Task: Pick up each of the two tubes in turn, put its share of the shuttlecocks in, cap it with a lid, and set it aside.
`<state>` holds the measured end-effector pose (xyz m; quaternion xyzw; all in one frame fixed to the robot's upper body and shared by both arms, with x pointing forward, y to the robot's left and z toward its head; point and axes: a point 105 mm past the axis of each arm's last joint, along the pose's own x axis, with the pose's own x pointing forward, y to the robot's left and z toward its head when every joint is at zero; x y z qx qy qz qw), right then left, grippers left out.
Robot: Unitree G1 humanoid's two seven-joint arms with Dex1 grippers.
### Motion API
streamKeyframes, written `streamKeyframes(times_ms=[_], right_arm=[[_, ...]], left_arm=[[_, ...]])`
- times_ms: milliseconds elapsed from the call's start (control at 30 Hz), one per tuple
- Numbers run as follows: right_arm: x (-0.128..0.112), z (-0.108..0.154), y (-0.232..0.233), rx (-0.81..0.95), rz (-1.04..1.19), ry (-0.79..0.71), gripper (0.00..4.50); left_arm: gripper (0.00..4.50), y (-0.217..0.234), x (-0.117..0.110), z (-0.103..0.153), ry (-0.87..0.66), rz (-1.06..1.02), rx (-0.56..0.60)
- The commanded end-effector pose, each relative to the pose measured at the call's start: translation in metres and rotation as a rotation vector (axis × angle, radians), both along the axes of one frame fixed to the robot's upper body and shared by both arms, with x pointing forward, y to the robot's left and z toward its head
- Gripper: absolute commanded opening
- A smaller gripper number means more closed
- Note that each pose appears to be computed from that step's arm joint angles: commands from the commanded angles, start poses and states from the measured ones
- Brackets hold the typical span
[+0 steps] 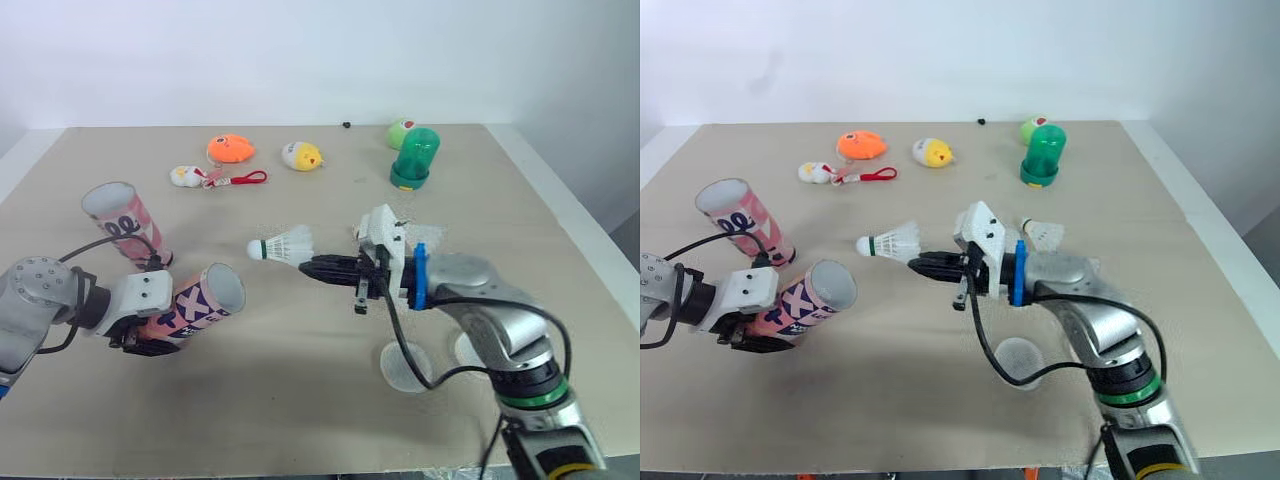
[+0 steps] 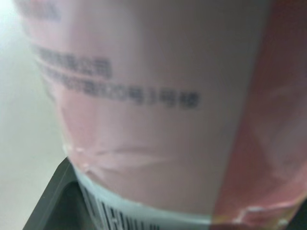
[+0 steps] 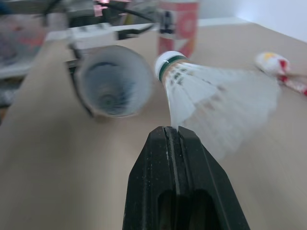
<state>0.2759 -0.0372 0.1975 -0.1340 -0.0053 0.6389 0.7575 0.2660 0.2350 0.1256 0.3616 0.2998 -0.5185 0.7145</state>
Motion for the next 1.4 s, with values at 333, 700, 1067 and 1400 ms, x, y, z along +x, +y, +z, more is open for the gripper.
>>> streamKeyframes(times_ms=[333,700,1067,1400], right_arm=[[-0.017,0.011,0.065,-0.103,0.289,-0.184,0.08],[-0.019,0.030,0.004,0.201,-0.052,-0.134,4.32],[-0.035,-0.013,-0.098,0.182,-0.649,-0.172,4.46],[-0.057,-0.064,-0.111,0.116,-0.757,0.024,4.46]], left_arm=[[3.07,-0.008,0.004,-0.004,0.006,-0.034,-0.012],[3.07,-0.008,-0.002,-0.007,0.023,-0.036,-0.016],[3.07,-0.008,-0.003,-0.003,0.023,-0.043,-0.019],[3.07,-0.014,0.000,-0.005,0.029,-0.062,-0.032]])
